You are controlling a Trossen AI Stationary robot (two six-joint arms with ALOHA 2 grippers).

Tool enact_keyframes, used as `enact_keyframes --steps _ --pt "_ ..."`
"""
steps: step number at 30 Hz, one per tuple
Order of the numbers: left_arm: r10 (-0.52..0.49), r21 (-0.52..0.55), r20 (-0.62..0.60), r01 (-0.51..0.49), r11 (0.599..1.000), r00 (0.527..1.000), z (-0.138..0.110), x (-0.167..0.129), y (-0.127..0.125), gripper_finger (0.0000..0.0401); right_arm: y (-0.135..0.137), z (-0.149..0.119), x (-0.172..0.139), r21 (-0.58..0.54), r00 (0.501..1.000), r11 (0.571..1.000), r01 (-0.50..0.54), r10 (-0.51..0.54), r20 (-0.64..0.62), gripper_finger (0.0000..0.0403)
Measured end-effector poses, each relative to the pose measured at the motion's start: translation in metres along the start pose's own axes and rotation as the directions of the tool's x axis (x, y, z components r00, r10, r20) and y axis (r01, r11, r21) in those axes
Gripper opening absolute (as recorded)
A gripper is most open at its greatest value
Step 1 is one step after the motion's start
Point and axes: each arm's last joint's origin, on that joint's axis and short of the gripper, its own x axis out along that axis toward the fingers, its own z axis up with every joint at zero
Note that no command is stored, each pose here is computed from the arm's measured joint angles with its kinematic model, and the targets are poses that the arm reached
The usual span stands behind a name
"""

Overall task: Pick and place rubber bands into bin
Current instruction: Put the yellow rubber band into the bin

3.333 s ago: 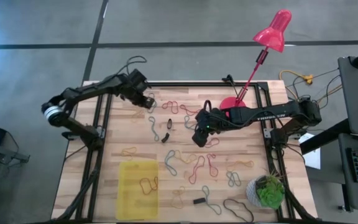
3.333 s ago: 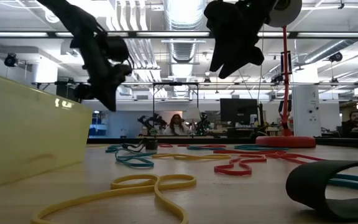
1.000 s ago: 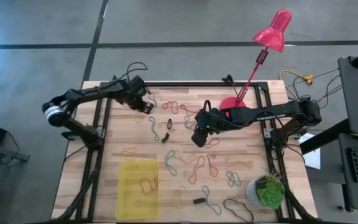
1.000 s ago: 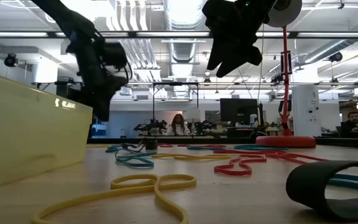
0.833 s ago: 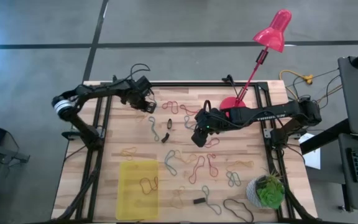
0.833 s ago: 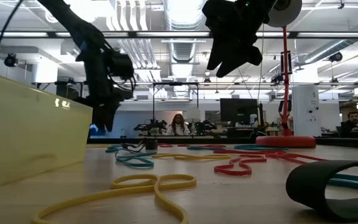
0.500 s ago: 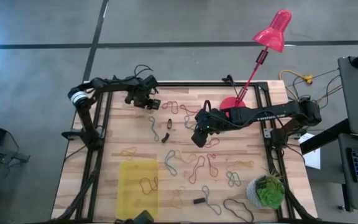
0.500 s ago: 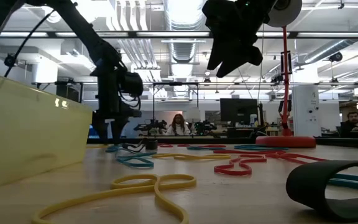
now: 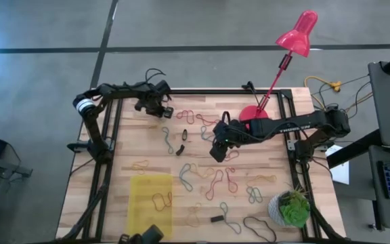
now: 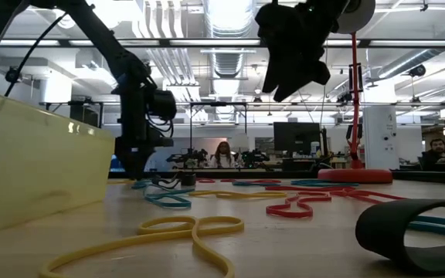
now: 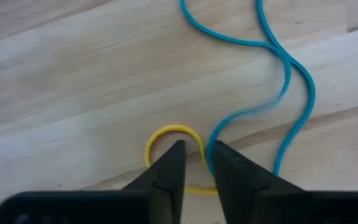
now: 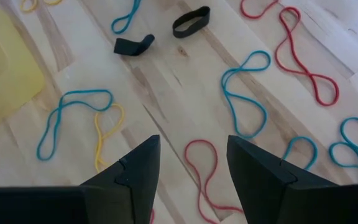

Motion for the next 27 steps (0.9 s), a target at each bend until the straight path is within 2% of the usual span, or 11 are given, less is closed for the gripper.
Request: enact_keyframes --steps 6,16,27 --pt "-0.002 0.022 -0.001 0.002 1.000 1.000 0.003 0.000 0.005 0.0005 -0.002 -0.004 0.003 0.005 1.000 1.000 0.009 -0.009 -0.012 0.0173" --pt "-0.056 0.044 -0.004 0.056 0.997 0.998 0.002 -0.010 0.005 0.0000 -0.004 -0.008 0.007 0.035 0.999 0.999 0.021 -0.020 -0.026 0.0173" --pt "-0.174 0.076 0.176 0.163 0.984 0.969 -0.008 -0.074 0.005 0.0000 -0.004 -0.008 0.007 0.036 1.000 0.999 0.018 -0.017 -0.022 0.0173"
